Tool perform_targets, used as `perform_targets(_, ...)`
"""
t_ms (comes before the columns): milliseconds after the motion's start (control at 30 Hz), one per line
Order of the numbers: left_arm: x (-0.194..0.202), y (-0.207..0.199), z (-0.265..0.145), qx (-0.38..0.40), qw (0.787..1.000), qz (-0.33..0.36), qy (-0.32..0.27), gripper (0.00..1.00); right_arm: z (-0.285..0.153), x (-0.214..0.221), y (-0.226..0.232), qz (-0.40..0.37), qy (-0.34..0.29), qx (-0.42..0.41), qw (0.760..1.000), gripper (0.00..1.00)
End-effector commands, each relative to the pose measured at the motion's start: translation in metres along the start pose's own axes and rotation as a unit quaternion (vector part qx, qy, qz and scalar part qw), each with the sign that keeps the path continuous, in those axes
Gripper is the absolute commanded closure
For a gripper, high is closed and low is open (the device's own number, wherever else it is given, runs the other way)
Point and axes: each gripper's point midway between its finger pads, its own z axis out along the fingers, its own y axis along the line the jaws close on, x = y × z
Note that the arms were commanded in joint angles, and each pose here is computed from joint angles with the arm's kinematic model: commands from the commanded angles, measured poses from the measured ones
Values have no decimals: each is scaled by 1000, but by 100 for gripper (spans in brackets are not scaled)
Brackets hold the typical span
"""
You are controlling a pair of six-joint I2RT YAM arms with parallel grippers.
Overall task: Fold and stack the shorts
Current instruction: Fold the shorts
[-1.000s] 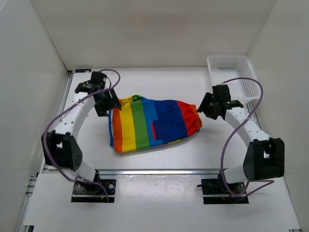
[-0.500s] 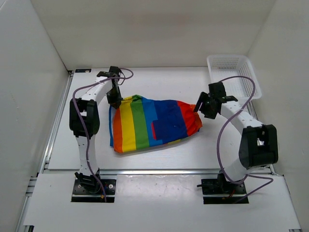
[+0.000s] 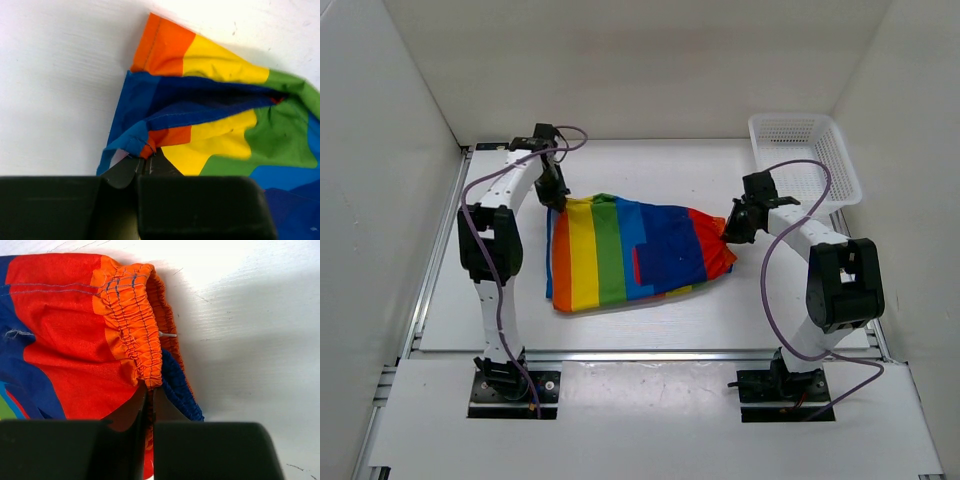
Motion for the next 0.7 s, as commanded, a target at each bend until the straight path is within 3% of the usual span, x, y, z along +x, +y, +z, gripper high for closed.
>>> perform_targets(0,-33,3,-43,69,996,-35,-43,90,-5,-12,1,1,-28,6,1000,100)
perform_targets(133,-58,12,-39,123,989,-75,-35,90,-5,-10,-13,7,-36,38,999,100)
perform_targets(333,-55,0,15,155,984,-83,27,90,-2,-3,-19,-11,-31,50,998,100)
perform_targets(433,-51,-4,31,161,981,-91,51,64,-2,-3,-14,-30,-31,42,998,96)
perform_targets(467,-53,-5,29,163,981,-91,47,57,-2,-1,-11,-30,-26,33,999,85)
perform_targets(500,-53,-5,27,163,981,-91,47,40,-3,-2,-5,-38,-24,18,999,64)
perform_targets(533,-57,-3,19,160,982,-89,36,31,-7,-1,1,-42,-25,9,999,51)
perform_targets(600,-66,1,-5,149,985,-92,4,15,-10,-1,5,-43,-25,0,999,31)
perform_targets(633,-69,8,-14,132,987,-92,-9,2,-14,0,4,-43,-23,1,999,19)
perform_targets(667,-70,16,-21,123,987,-98,-15,0,-18,-6,3,-37,-32,14,999,14)
